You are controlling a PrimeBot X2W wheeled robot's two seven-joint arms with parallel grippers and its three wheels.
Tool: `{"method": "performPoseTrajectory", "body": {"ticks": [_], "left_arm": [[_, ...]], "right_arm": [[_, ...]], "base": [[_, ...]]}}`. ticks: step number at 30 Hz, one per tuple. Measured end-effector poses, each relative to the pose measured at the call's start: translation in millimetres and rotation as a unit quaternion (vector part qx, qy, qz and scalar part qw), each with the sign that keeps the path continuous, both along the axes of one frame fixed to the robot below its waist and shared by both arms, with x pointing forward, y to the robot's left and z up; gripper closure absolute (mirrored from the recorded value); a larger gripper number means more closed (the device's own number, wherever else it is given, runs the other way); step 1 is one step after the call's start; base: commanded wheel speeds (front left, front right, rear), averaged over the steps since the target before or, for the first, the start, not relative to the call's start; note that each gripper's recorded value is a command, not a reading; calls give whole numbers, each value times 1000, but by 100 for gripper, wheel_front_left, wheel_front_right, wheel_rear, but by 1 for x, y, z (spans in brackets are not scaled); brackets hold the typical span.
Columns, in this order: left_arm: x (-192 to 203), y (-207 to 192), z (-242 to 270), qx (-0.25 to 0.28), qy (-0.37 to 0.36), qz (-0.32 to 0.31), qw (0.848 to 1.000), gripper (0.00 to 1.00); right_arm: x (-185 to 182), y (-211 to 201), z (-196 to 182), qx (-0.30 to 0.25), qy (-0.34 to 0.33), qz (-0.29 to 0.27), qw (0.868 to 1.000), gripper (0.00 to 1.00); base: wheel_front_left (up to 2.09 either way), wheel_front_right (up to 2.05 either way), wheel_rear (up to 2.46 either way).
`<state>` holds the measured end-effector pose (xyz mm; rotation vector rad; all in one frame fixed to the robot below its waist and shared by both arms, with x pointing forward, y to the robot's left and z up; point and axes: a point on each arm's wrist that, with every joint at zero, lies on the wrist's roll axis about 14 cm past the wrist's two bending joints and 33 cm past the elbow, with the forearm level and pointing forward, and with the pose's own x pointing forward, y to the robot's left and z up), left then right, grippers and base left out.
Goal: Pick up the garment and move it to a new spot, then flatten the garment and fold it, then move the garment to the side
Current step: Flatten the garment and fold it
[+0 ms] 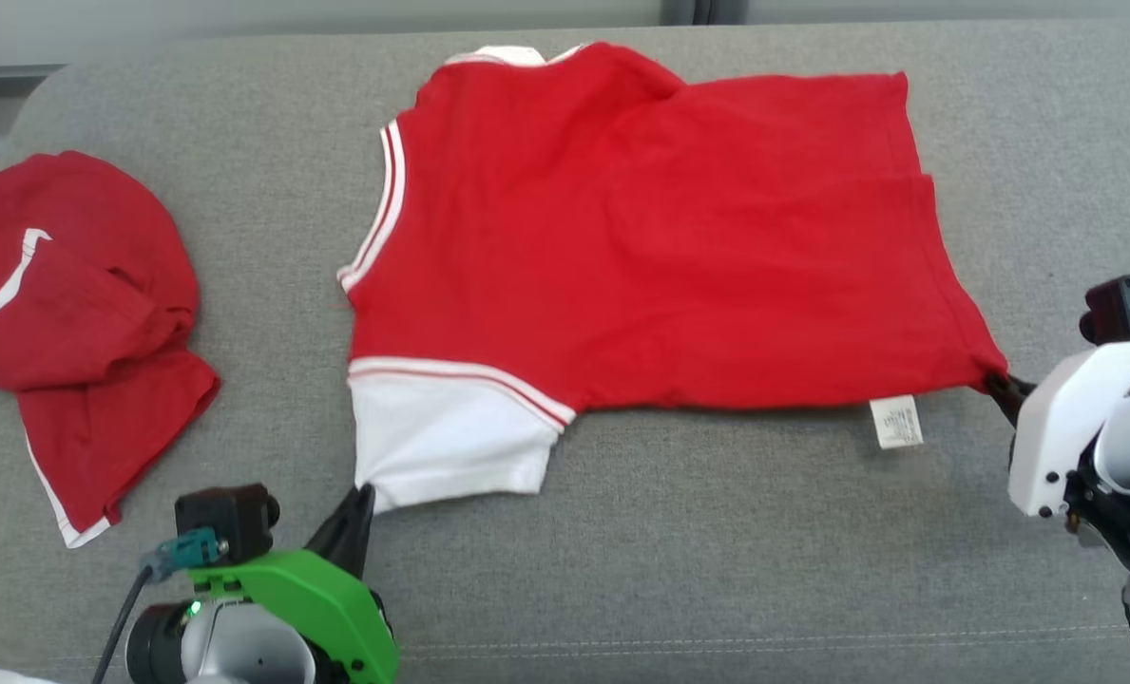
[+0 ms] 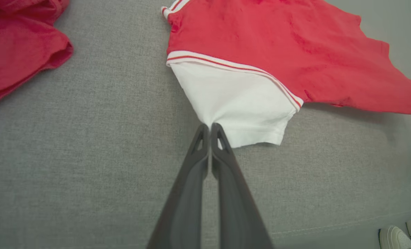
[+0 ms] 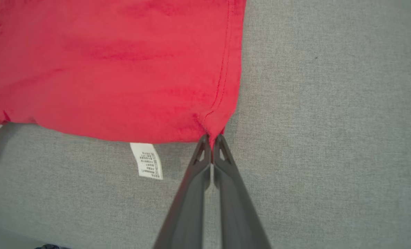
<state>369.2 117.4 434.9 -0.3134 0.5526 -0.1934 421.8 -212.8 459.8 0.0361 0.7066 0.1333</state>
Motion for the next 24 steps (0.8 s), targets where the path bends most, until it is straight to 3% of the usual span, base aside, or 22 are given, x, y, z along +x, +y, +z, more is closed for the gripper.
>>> {"method": "performPoseTrajectory", "body": {"ticks": [9,15,20,24], "left_arm": [[-50,-8,2,-52,74,-8,996,100],[-73,-9,5,-48,111,-28,992,100],[-78,-22,17,-74,114,-45,990,100],[-58,-21,32,-74,78,-50,993,100]], "right_arm": [[-35,-20,-16,-14,53,-35,998,100],[-54,-34,-23,-37,81,-41,995,100],[-59,-39,-18,-32,76,-54,995,100],[-51,-30,-8,15,49,-63,997,100]], "base": [[0,0,0],[0,0,0],[0,0,0],[0,0,0]]}}
